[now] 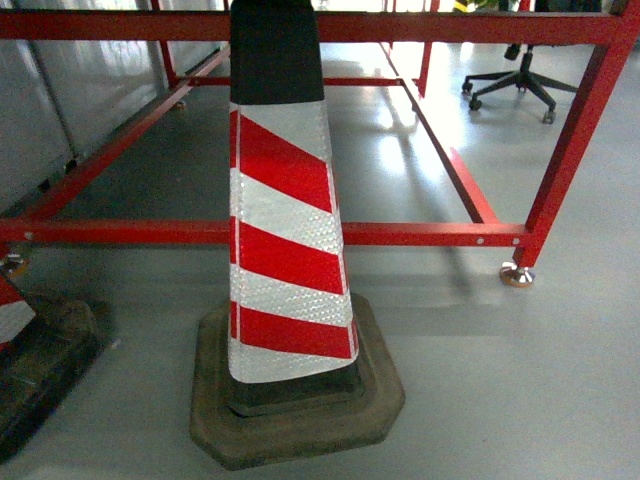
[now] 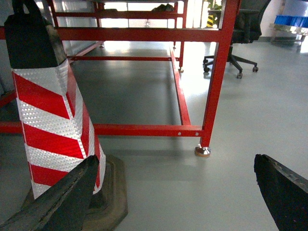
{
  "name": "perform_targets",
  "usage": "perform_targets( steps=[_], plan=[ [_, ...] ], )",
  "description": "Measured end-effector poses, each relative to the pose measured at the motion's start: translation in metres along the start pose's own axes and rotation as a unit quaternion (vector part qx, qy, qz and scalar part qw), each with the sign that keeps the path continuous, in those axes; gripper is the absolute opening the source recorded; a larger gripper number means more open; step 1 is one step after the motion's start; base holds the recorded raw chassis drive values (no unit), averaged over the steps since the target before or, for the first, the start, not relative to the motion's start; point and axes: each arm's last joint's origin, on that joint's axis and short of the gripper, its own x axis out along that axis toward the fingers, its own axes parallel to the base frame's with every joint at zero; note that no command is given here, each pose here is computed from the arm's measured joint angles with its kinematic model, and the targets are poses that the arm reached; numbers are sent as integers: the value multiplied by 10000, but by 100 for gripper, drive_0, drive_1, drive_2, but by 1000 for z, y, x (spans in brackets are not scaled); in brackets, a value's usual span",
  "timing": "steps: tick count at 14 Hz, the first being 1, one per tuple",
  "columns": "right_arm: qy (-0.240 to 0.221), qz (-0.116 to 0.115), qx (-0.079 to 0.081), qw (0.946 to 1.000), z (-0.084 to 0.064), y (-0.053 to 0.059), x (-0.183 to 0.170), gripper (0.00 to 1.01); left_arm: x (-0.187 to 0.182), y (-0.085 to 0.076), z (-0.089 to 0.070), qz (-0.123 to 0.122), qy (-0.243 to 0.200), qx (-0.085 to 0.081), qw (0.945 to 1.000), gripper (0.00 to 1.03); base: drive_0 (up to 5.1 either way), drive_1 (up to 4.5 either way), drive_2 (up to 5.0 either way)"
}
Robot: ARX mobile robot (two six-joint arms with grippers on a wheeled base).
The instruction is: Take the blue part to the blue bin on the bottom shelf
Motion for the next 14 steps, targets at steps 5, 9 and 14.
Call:
perform_targets(
  steps=[5, 9, 14],
  plan=[
    [0, 0, 0, 10000, 0, 0, 0, 98, 0, 0, 0, 2, 2, 0, 10000, 98, 0, 0, 0],
    [0, 0, 0, 10000, 0, 0, 0, 98, 0, 0, 0, 2, 2, 0, 10000, 98, 0, 0, 0],
    [0, 0, 0, 10000, 0, 0, 0, 98, 0, 0, 0, 2, 0, 0, 10000, 98, 0, 0, 0]
  ],
)
